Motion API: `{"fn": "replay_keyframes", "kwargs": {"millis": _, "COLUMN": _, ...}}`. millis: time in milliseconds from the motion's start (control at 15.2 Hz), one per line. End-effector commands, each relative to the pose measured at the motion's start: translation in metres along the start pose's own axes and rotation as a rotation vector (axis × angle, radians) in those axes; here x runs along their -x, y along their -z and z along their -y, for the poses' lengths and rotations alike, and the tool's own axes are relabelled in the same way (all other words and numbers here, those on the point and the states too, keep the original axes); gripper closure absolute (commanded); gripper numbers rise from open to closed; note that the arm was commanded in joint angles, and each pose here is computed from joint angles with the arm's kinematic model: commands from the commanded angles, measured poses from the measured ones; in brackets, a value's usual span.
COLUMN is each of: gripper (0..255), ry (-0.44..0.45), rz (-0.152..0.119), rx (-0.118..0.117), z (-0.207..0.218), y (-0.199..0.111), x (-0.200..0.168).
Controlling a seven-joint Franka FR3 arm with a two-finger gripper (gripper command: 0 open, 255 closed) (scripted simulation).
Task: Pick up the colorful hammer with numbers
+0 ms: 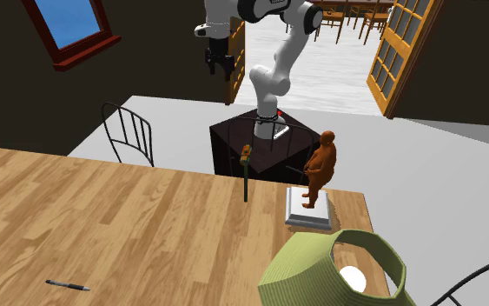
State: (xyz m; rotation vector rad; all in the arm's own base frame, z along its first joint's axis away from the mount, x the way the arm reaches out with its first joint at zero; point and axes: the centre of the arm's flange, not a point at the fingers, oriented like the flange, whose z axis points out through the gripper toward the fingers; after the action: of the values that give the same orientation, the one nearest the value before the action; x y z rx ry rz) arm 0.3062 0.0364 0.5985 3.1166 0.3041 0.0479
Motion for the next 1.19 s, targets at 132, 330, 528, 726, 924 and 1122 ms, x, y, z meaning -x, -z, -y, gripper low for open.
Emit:
{"fn": "replay_keyframes", "kwargs": {"millis": 132, "gripper": 0, "ry": 0.008, "rz": 0.000, "rx": -0.001, "z": 0.020, "y": -0.002, "x": -0.016}}
{"fn": "replay_keyframes", "kwargs": {"millis": 330, "gripper": 0, "ry": 0.021, "rz": -0.001, "rx": -0.002, "z": 0.051, "y": -0.005, "x": -0.041}}
{"fn": "replay_keyframes", "kwargs": {"millis": 528, "gripper": 0, "ry": 0.033, "rz": -0.001, "rx": -0.004, "z": 0.082, "y": -0.008, "x": -0.065}}
{"fn": "replay_keyframes", "kwargs": {"millis": 726, "gripper": 0, "ry": 0.046, "rz": -0.001, "rx": -0.005, "z": 0.114, "y": -0.011, "x": -0.088}}
{"fn": "replay_keyframes", "kwargs": {"millis": 924, "gripper": 0, "ry": 0.058, "rz": -0.002, "rx": -0.006, "z": 0.146, "y": -0.014, "x": -0.111}}
{"fn": "replay_keyframes", "kwargs": {"millis": 1122, "gripper": 0, "ry": 0.071, "rz": -0.002, "rx": -0.008, "z": 0.178, "y": -0.017, "x": -0.134}}
